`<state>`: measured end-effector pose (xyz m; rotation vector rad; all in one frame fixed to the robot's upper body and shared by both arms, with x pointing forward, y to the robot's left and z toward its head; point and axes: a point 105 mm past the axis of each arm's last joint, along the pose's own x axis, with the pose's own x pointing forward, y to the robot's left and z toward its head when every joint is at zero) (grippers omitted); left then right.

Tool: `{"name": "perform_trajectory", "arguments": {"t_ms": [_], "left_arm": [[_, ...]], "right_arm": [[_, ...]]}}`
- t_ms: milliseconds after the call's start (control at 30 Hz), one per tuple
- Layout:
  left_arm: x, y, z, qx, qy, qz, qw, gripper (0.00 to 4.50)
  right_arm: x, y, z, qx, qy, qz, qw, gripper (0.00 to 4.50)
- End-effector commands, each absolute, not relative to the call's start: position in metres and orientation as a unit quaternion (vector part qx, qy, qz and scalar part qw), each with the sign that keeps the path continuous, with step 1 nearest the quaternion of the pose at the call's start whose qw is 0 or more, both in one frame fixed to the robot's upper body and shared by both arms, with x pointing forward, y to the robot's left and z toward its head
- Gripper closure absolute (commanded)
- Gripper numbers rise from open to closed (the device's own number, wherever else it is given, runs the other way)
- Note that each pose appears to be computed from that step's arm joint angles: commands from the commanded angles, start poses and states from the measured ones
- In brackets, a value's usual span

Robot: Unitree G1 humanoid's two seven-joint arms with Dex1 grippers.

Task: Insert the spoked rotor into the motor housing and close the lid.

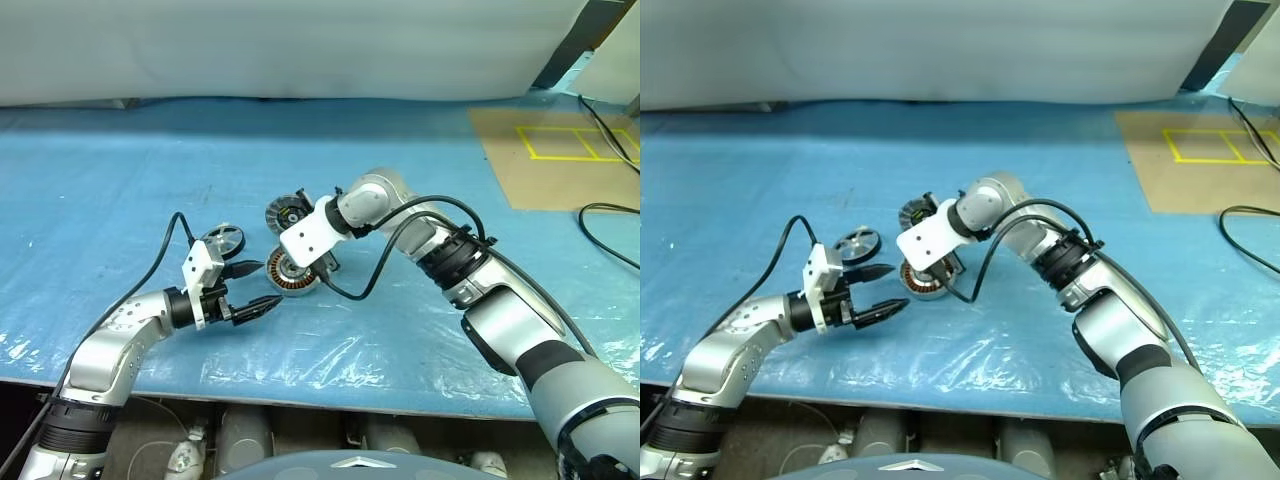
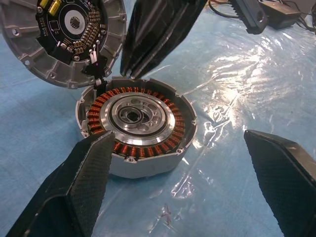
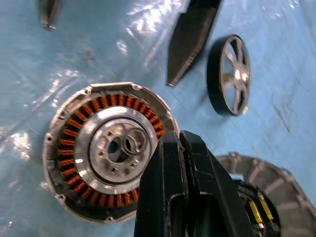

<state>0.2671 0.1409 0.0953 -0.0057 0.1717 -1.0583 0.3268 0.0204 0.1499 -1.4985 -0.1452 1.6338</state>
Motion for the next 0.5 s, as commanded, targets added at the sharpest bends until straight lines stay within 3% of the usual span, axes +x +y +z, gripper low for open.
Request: {"name": "perform_trajectory", "arguments": {"t_ms": [33, 500], "left_arm": [[0.264, 0.141, 0.097, -0.001, 0.07, -0.504, 0.861, 0.08], [0.263, 0.137, 0.1, -0.001, 0.065, -0.498, 0.865, 0.08]], "right_arm": [[0.323, 0.024, 0.152, -0.622, -0.076, 0.664, 0.408, 4.48], [0.327, 0.034, 0.143, -0.638, -0.087, 0.661, 0.385, 4.48]]}}
